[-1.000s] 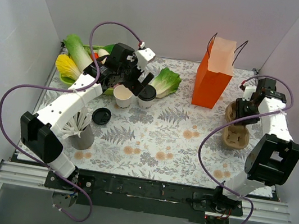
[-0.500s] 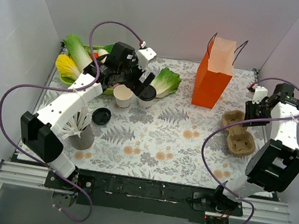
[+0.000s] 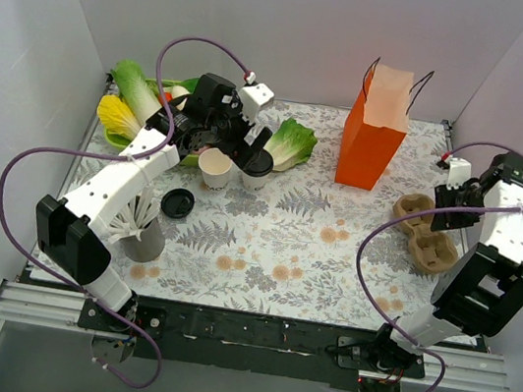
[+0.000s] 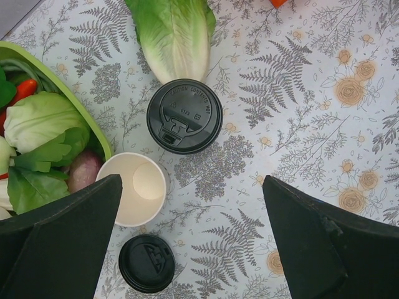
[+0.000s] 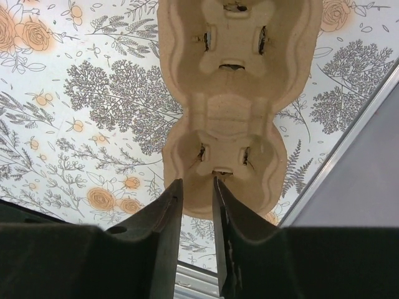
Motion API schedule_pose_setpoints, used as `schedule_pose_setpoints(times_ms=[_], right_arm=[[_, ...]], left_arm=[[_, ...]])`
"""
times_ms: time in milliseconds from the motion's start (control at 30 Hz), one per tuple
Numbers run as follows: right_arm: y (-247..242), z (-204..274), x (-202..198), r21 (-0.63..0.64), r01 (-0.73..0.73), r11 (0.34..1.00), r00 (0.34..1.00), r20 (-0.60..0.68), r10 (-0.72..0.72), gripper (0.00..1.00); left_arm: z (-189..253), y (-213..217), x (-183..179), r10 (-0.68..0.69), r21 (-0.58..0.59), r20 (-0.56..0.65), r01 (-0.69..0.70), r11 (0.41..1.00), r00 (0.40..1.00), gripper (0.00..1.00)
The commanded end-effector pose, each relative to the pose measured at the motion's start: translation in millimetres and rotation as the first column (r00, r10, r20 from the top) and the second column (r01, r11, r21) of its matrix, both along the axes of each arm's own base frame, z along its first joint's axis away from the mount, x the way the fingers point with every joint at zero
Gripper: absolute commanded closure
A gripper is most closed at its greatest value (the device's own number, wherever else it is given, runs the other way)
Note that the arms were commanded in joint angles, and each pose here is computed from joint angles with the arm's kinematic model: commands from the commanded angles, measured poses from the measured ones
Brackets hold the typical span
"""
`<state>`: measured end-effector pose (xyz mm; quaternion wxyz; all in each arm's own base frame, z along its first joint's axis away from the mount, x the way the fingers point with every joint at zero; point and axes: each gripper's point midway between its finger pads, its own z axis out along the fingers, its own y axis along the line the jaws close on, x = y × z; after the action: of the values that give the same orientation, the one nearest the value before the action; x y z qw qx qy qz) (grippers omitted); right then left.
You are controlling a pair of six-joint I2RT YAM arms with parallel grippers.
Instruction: Pack the takeout coffee
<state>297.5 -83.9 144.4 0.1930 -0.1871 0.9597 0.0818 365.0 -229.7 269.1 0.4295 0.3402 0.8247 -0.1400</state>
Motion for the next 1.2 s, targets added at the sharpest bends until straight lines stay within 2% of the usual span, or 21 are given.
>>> schedule_pose_setpoints(times_ms=[0,133,367,600,1167], right_arm=[[2,5,12,0.012,-0.013,1.0,0.999,0.037,0.013,0.64],[0,-11,15,0.022,-0.028,0.999,1.0,0.003,0.028,0.55],[-4,-24,27,0.008,-0.028,1.0,1.0,-0.009,0.028,0.51],[-5,-33,33,-0.027,-0.042,0.999,0.999,-0.031,0.041,0.42],[-17,-47,31,-0.101,-0.04,0.994,0.996,-0.078,0.032,0.39]], left_arm=[[14,-3,0,-0.008,-0.028,0.016,0.009,1.0,1.0,0.02],[10,-3,0,-0.01,-0.022,0.005,0.01,1.0,1.0,0.02],[5,-3,0,-0.009,-0.017,-0.008,0.009,1.0,1.0,0.02],[2,-3,0,-0.009,-0.013,-0.013,0.009,1.0,1.0,0.02],[-1,-4,2,-0.013,-0.007,-0.019,0.013,1.0,1.0,0.02]])
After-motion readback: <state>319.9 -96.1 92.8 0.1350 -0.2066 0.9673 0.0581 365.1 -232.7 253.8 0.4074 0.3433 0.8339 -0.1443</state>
